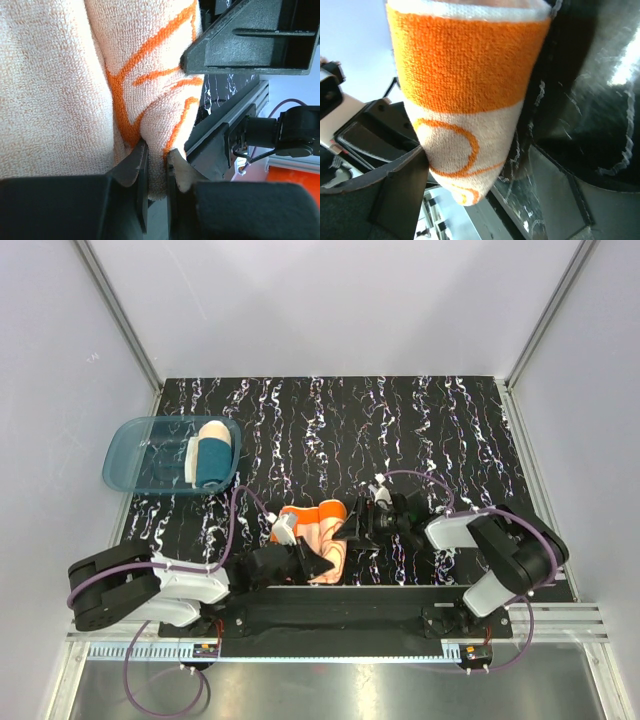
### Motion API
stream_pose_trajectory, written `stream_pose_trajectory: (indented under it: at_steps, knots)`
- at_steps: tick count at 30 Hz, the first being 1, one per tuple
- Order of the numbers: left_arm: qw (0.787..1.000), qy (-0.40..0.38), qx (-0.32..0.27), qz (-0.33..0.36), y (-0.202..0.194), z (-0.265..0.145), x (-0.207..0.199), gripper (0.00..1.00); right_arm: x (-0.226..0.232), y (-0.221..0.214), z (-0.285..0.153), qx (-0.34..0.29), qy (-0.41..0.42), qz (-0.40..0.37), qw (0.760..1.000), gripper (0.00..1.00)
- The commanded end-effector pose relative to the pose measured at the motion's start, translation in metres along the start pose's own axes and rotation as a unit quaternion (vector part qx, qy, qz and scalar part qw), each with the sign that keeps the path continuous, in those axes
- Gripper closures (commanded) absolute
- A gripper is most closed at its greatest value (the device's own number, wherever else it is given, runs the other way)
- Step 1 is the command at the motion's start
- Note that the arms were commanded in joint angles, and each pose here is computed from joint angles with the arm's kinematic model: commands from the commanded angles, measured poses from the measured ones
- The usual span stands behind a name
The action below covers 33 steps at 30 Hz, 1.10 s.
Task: Roll the towels
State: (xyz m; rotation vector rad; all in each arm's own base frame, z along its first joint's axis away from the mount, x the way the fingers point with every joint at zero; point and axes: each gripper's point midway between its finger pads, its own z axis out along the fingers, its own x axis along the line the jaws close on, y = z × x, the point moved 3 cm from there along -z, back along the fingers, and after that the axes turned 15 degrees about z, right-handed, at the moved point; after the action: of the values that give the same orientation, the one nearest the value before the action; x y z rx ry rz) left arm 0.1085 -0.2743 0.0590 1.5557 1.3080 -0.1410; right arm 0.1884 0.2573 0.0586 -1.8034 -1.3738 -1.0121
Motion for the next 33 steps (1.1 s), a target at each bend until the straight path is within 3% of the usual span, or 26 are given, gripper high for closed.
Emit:
stream_pose_trajectory:
  at_steps: [1,5,7,8,9,13,14,16,17,19,21,22,23,27,29,33]
  knots:
    - [0.997,0.061,0.044,0.002,-0.023,-0.006,0.035,1.0,0.009,0.002,0.01,-0.002,0.051,-0.012,0.999,0.15]
    - [0.997,0.064,0.041,-0.011,-0.024,-0.006,0.038,1.0,0.009,-0.008,0.02,0.011,0.061,-0.005,0.998,0.16]
    - [0.997,0.063,0.041,-0.013,-0.024,-0.006,0.037,1.0,0.009,-0.01,0.024,0.013,0.069,-0.003,0.998,0.23]
    - [0.997,0.064,0.041,-0.013,-0.024,-0.005,0.038,1.0,0.008,-0.015,0.027,0.02,0.067,-0.002,0.998,0.29]
    - [0.997,0.067,0.045,-0.009,-0.026,-0.006,0.04,1.0,0.008,-0.015,0.029,0.021,0.069,-0.002,0.997,0.52]
    - [0.995,0.064,0.076,0.024,-0.028,-0.001,0.033,0.92,0.012,-0.017,0.033,0.021,0.075,0.001,0.997,0.87]
    - [0.995,0.059,0.079,0.03,-0.023,0.004,0.026,0.82,0.013,-0.014,0.032,0.013,0.076,0.001,0.997,0.9]
    - [0.992,0.069,0.094,0.045,-0.026,0.004,0.028,0.68,0.007,-0.012,0.033,0.006,0.048,0.009,0.999,0.95]
    - [0.992,0.068,0.091,0.048,-0.021,0.007,0.023,0.53,0.015,-0.005,0.033,-0.011,0.044,0.002,0.999,0.96]
    - [0.986,0.097,0.108,0.077,-0.021,0.004,0.029,0.42,-0.006,-0.004,0.03,-0.019,-0.039,0.017,0.999,0.99]
    - [0.978,0.132,0.112,0.118,-0.008,0.003,0.029,0.34,0.002,0.019,0.025,-0.077,-0.092,0.005,0.993,1.0]
    - [0.976,0.139,0.109,0.131,-0.002,0.002,0.028,0.32,-0.019,0.015,0.013,-0.075,-0.169,0.023,0.982,1.0]
    - [0.973,0.146,0.109,0.142,0.002,0.001,0.027,0.3,-0.025,0.026,0.006,-0.113,-0.213,0.021,0.97,1.0]
    - [0.954,0.195,0.076,0.216,0.045,0.0,0.015,0.26,-0.015,0.047,-0.024,-0.174,-0.304,0.011,0.937,1.0]
    - [0.94,0.226,0.08,0.243,0.055,-0.004,0.017,0.23,-0.027,0.049,-0.043,-0.193,-0.369,0.02,0.909,1.0]
    - [0.904,0.284,0.037,0.319,0.093,-0.008,0.004,0.22,-0.029,0.054,-0.057,-0.205,-0.426,0.023,0.881,1.0]
